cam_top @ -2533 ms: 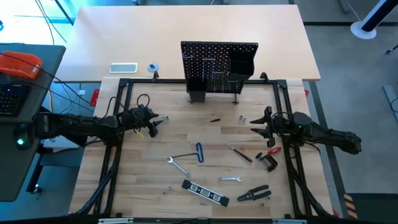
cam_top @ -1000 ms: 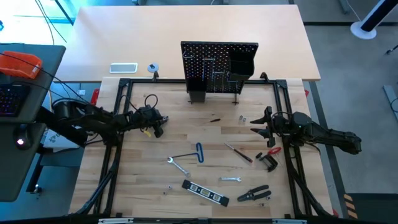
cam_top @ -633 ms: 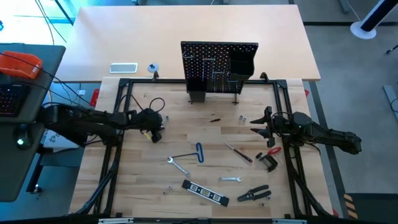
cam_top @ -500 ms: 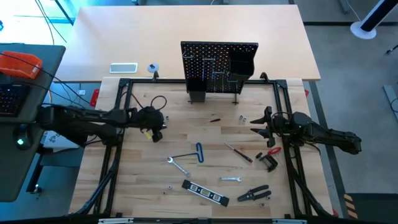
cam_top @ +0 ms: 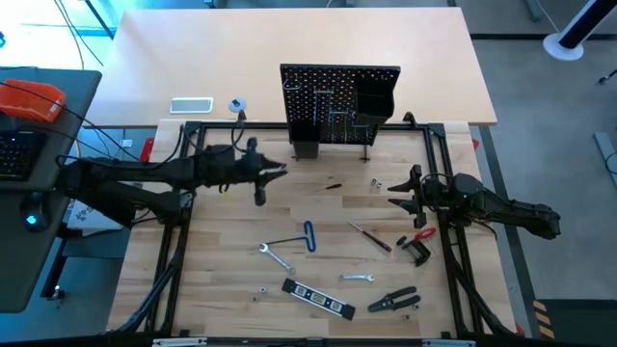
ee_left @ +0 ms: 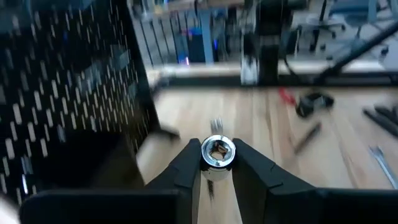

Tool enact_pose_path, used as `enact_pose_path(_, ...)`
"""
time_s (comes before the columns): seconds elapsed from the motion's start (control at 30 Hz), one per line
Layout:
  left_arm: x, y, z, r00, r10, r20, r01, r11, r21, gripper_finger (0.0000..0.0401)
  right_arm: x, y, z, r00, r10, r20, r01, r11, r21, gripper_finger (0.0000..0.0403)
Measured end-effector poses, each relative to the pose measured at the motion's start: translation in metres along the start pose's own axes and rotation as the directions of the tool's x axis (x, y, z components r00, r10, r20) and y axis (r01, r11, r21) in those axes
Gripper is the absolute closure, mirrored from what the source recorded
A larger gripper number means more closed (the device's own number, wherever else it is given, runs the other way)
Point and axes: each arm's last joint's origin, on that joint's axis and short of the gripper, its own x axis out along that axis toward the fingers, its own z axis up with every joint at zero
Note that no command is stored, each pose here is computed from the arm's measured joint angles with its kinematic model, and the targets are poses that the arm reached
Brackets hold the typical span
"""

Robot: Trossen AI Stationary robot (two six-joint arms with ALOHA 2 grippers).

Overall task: Hang tools onto peg board
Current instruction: Put the bolts on the pegboard

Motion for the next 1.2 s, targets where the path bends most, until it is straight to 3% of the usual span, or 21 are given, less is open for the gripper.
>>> enact_pose_path(0.23,0.039,0.007,0.051,0.995,0.041,0.096,-0.053,0.990,0.132,0.0345,0.000,0.000,0.000,1.000,0.000,0.000,0.000,1.000,0.000,0.0256)
enact_pose_path(0.5,0.080,0.026,0.101,0.980,0.064,0.189,-0.098,0.979,0.177,0.0345,0.000,0.000,0.000,1.000,0.004,0.000,-0.004,1.000,0.000,0.0256)
enact_pose_path(0.8,0.121,0.038,0.115,0.986,0.068,0.154,-0.103,0.967,0.232,0.0345,0.000,0.000,0.000,1.000,0.004,0.000,-0.004,1.000,0.000,0.0256)
enact_pose_path(0.97,0.113,0.039,0.116,0.993,0.074,0.092,-0.097,0.958,0.271,0.0345,0.000,0.000,0.000,1.000,0.004,0.001,-0.004,1.000,0.000,0.0256)
enact_pose_path(1.2,0.063,0.033,0.132,0.995,0.101,0.007,-0.098,0.943,0.319,0.0345,0.000,0.000,0.000,1.000,0.003,0.001,-0.003,1.000,0.000,0.0256)
